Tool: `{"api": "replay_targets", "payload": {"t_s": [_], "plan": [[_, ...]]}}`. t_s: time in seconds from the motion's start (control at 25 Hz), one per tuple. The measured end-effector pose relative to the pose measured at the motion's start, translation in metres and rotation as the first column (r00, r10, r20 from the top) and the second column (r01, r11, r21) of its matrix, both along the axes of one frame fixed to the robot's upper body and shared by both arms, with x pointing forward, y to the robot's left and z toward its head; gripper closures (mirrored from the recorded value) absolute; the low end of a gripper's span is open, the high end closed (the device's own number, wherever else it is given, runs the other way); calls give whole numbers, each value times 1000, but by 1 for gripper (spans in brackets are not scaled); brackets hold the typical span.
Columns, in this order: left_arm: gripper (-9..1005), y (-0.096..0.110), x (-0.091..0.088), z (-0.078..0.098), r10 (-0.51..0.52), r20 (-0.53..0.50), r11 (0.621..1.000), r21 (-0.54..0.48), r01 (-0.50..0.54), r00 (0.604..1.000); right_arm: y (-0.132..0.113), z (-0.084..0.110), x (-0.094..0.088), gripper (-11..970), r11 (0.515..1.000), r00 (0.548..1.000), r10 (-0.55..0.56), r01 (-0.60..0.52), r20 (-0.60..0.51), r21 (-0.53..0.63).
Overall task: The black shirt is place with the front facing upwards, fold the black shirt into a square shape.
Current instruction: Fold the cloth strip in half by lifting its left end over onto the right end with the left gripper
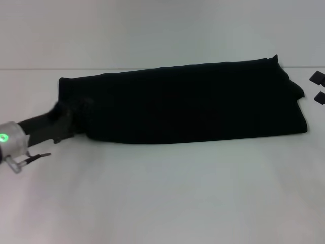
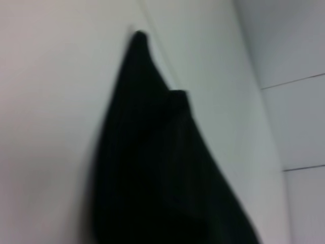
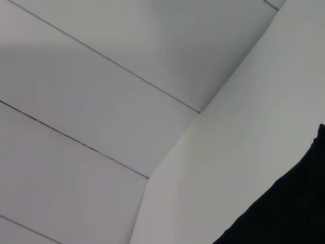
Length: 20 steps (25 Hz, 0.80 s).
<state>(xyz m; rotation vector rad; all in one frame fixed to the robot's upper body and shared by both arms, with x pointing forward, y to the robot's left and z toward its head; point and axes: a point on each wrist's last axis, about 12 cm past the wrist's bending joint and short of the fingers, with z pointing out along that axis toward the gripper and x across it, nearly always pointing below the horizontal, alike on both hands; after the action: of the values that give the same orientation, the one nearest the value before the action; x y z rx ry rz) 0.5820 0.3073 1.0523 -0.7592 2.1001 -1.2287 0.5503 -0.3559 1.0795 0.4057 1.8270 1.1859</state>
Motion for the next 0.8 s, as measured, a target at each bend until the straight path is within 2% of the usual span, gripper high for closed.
{"api": "replay_targets", "payload": {"t_s": [0.2, 0.48, 0.8], "plan": [[241, 12, -16, 5, -14, 47, 997, -70, 18, 999, 2, 1, 2, 33, 1000, 1000, 4, -4, 4, 1], [247, 26, -37, -11, 27, -32, 998, -59, -29, 999, 1, 3, 3, 34, 1000, 1000, 5, -5, 5, 1], [255, 23, -35, -18, 30, -103, 999, -32, -33, 994, 0, 3, 4, 34, 1000, 1000, 4, -4, 5, 1]]}}
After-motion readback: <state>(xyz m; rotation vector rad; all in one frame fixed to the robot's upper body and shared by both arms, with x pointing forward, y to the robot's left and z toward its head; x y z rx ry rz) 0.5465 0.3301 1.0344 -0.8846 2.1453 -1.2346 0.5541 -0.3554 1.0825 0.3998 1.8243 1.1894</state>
